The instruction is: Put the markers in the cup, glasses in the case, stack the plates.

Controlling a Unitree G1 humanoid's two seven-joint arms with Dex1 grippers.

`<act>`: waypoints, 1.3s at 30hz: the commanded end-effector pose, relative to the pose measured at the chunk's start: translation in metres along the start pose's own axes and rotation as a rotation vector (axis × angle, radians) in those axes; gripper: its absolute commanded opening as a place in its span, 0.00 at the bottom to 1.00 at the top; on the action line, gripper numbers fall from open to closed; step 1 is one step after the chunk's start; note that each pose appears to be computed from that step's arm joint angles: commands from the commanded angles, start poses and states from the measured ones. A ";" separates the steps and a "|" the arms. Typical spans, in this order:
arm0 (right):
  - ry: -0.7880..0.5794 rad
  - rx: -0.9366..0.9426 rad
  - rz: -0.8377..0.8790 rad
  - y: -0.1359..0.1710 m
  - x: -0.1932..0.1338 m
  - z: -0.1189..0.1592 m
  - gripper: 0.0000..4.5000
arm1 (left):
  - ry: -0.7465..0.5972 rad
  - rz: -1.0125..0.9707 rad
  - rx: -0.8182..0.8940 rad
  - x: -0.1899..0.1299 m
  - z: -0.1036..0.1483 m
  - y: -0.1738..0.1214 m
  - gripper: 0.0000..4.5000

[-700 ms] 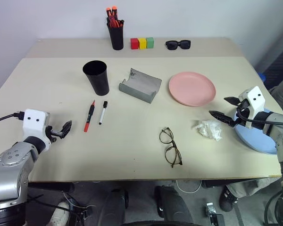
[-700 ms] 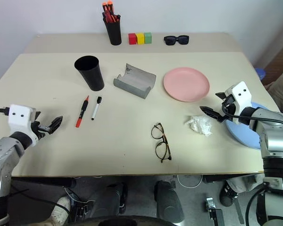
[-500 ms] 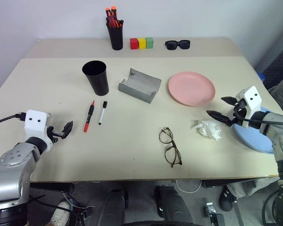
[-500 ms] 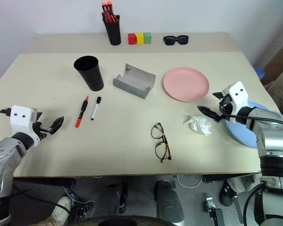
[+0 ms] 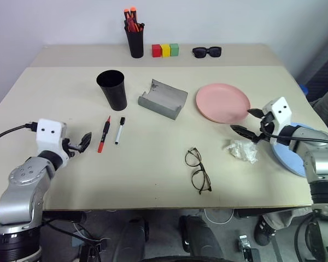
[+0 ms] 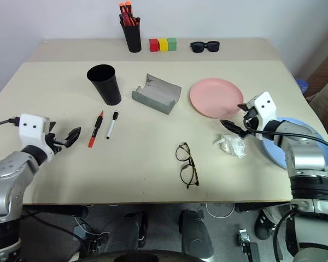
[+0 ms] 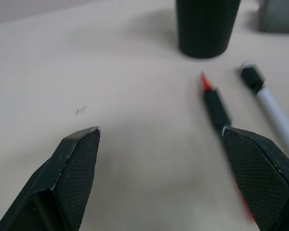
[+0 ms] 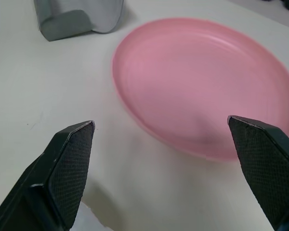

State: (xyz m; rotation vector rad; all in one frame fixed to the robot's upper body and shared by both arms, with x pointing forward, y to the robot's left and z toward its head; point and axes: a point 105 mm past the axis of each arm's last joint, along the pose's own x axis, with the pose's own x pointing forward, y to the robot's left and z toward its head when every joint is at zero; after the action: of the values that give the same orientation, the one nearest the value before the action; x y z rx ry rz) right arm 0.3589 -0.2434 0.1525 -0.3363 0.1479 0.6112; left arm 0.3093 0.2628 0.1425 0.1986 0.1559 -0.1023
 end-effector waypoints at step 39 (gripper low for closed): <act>-0.241 -0.050 0.389 0.197 0.056 0.065 1.00 | 0.649 0.052 -0.250 0.071 -0.004 -0.028 0.46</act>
State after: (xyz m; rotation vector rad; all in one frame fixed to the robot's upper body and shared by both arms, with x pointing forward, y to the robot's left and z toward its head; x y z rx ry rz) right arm 0.2947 -0.0455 0.1357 -0.2745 0.0268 1.0229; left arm 0.3770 0.2273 0.1249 -0.0095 0.7835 0.0232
